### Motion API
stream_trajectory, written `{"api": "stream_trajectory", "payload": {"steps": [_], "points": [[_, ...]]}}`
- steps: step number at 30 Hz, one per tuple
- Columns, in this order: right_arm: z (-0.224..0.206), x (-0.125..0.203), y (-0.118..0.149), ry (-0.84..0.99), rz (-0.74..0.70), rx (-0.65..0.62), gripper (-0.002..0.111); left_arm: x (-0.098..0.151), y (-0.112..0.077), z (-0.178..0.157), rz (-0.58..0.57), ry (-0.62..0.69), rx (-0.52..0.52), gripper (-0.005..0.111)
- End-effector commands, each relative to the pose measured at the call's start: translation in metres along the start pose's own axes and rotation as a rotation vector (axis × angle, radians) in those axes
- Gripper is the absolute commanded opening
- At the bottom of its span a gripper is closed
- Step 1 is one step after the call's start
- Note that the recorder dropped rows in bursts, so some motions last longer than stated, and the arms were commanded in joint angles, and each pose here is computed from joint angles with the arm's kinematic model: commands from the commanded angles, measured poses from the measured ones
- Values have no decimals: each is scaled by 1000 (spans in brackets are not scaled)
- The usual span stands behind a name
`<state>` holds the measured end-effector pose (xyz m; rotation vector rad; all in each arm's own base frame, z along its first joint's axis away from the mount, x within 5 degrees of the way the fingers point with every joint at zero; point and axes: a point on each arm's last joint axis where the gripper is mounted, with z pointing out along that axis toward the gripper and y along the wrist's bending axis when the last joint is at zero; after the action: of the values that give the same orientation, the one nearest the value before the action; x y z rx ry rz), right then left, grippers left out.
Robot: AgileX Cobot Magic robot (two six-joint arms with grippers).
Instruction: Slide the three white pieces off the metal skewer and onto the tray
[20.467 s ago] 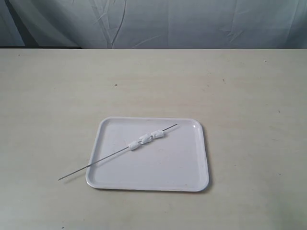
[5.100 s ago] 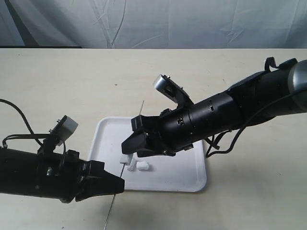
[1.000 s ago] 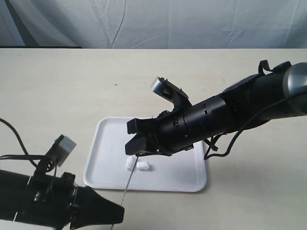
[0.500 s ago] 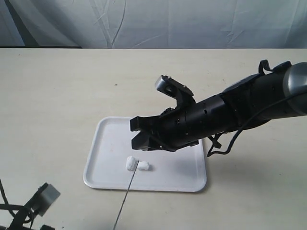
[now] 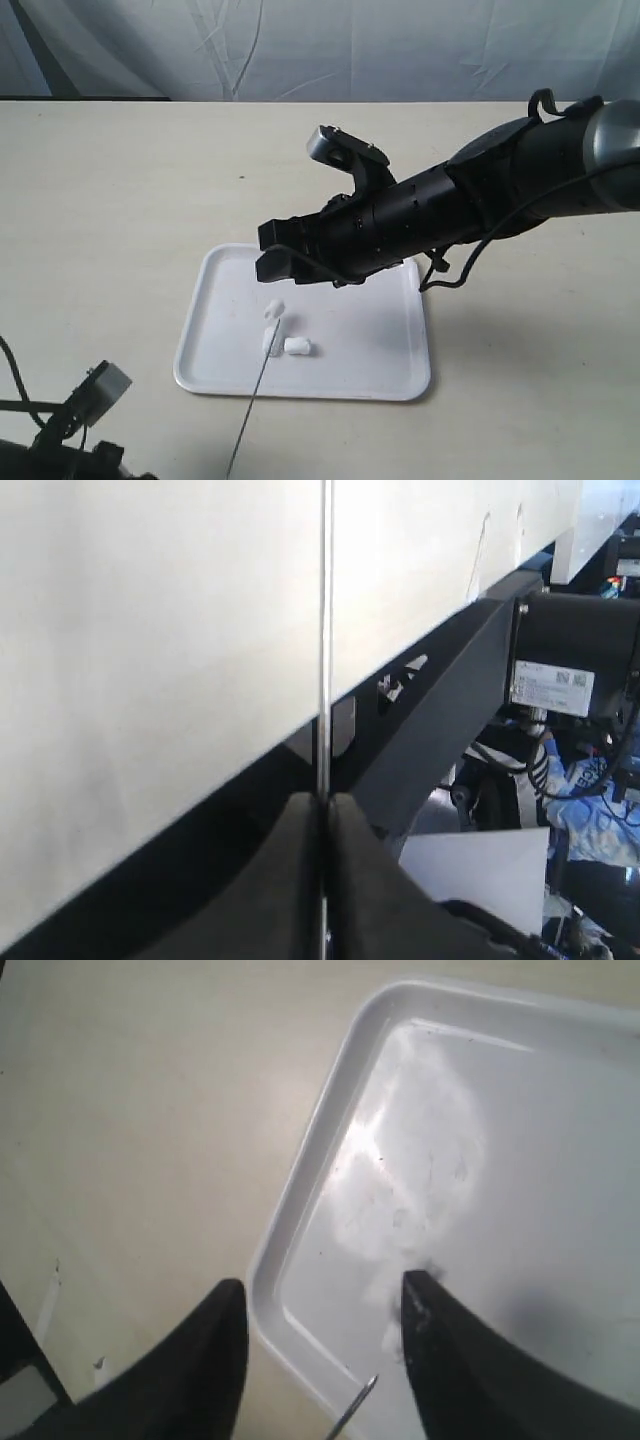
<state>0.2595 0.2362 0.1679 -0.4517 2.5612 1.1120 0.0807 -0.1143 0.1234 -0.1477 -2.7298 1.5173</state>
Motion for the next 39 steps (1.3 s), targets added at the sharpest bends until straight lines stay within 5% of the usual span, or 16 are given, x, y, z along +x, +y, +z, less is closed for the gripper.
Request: {"api": "stream_trajectory", "payload": {"steps": [1,9,16,22,30,39], "points": [[-2,-3,3,4,-19,-11,53,-22,-6,1,-27,-59,-26,0],[-33,-10,27,-64,-123,-34,53,-65,-17,-1,-40,-203,-117,0],[-83,-9,61,-115,-230,-51,53,-88,-14,-8,-25,-269,-302,0],[-120,4,85,-100,-277,-104,53,-103,-21,-2,6,-227,-275,0],[-170,28,117,-111,-310,-199,53,-112,0,15,-65,-151,-326,0],[-217,48,140,-230,-346,-256,53,-115,3,18,-64,-147,-331,4]]}}
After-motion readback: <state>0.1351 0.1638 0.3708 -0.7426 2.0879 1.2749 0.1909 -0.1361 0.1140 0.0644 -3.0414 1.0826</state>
